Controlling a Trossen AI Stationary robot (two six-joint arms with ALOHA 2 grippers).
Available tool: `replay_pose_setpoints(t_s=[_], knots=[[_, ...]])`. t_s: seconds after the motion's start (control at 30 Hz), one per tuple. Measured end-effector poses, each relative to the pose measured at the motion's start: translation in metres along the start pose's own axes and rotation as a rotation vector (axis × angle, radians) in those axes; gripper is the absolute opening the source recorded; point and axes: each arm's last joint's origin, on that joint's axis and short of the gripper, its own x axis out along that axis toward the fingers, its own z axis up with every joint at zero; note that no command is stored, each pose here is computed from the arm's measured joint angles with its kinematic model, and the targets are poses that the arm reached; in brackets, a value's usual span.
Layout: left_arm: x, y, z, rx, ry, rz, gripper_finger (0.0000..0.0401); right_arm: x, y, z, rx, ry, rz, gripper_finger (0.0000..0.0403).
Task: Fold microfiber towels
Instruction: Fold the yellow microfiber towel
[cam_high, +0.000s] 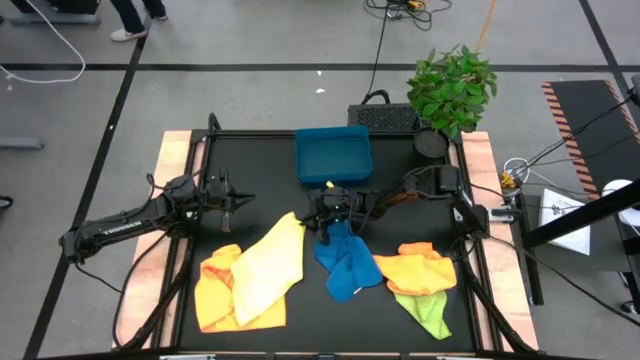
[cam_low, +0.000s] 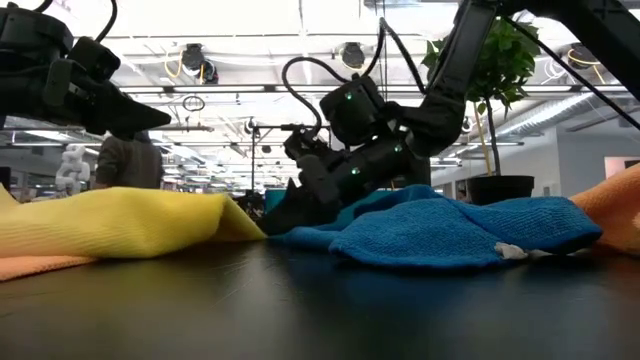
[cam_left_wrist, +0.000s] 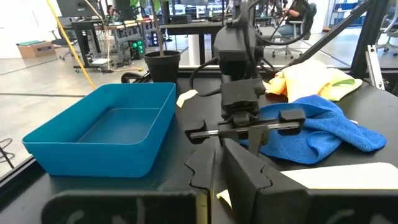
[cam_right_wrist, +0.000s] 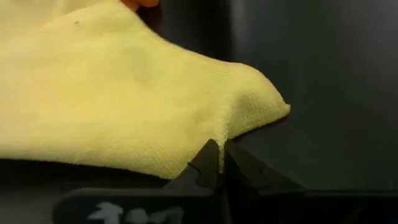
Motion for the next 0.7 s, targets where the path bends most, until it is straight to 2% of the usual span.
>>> replay_pose_setpoints(t_s=[0.23, 0.33, 0.47, 0.63, 0.7], knots=[[0.0, 0.0, 0.0, 0.0, 0.0, 0.0, 0.0037, -0.022, 0.028, 0.028, -0.095, -0.083, 0.04, 0.0003], [0.0, 0.0, 0.0, -0.009, -0.004, 0.0, 0.0037, -0.037, 0.046, 0.035, -0.163, -0.093, -0.005, 0.0002], [0.0, 0.0, 0.005, -0.203, -0.05, -0.028, 0.0037, -0.067, 0.074, 0.047, -0.256, -0.143, -0.077, 0.0001], [-0.001, 0.0, 0.015, -0.453, -0.141, -0.058, 0.0037, -0.103, 0.101, 0.045, -0.295, -0.185, -0.128, 0.0001], [-0.001, -0.001, 0.017, -0.493, -0.158, -0.085, 0.0037, -0.117, 0.11, 0.043, -0.296, -0.215, -0.154, 0.0001]])
